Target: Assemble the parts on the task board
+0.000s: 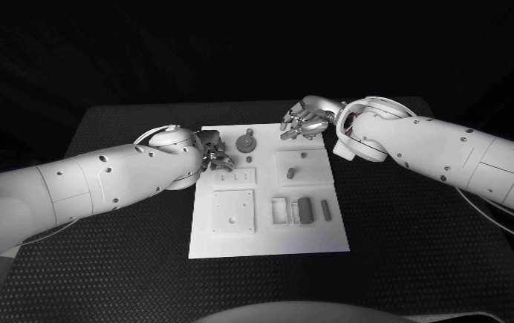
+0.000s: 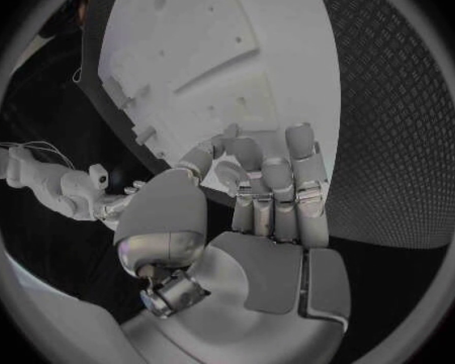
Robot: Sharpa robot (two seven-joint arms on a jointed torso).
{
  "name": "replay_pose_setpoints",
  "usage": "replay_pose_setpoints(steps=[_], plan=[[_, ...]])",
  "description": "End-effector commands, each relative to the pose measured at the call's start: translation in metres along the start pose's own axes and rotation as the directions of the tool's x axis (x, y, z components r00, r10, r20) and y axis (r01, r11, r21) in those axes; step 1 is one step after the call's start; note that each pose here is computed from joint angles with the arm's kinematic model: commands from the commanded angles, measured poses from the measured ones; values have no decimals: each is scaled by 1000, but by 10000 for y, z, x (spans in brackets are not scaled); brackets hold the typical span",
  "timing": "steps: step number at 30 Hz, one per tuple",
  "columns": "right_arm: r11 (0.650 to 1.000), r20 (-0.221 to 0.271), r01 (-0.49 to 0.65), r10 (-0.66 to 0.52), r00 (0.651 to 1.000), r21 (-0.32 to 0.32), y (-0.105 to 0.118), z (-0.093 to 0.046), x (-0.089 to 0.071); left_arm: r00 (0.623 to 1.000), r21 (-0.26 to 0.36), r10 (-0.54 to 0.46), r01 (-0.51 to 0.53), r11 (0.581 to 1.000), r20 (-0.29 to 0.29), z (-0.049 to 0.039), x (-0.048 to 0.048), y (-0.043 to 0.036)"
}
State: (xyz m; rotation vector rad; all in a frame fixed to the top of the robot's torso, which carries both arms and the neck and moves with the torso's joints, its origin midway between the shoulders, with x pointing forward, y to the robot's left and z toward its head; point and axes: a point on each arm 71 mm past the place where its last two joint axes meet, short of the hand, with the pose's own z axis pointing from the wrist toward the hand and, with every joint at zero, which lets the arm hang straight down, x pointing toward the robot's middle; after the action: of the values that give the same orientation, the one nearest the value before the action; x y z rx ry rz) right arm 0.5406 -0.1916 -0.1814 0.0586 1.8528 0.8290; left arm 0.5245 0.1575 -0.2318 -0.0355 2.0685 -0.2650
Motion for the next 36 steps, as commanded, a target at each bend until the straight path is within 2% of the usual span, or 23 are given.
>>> replay_pose_setpoints(steps=[1, 7, 13, 23, 36], plan=[[1000, -15, -2, 2, 1000, -8, 7, 0, 17, 1000, -8, -19, 19, 1000, -23, -6, 63, 45], [1000, -16, -2, 2, 1000, -6, 0, -3, 18, 987, -40, -134, 131, 991, -91, -17, 106, 102], [1000, -16, -2, 2, 1000, -6, 2, -1, 20, 970, -61, -197, 190, 980, -140, -26, 150, 82], [1000, -16, -2, 2, 1000, -6, 1, -4, 19, 960, -70, -226, 217, 974, -164, -49, 187, 20], [1000, -16, -2, 2, 1000, -6, -2, -5, 18, 955, -88, -252, 241, 967, -157, -62, 195, 8]])
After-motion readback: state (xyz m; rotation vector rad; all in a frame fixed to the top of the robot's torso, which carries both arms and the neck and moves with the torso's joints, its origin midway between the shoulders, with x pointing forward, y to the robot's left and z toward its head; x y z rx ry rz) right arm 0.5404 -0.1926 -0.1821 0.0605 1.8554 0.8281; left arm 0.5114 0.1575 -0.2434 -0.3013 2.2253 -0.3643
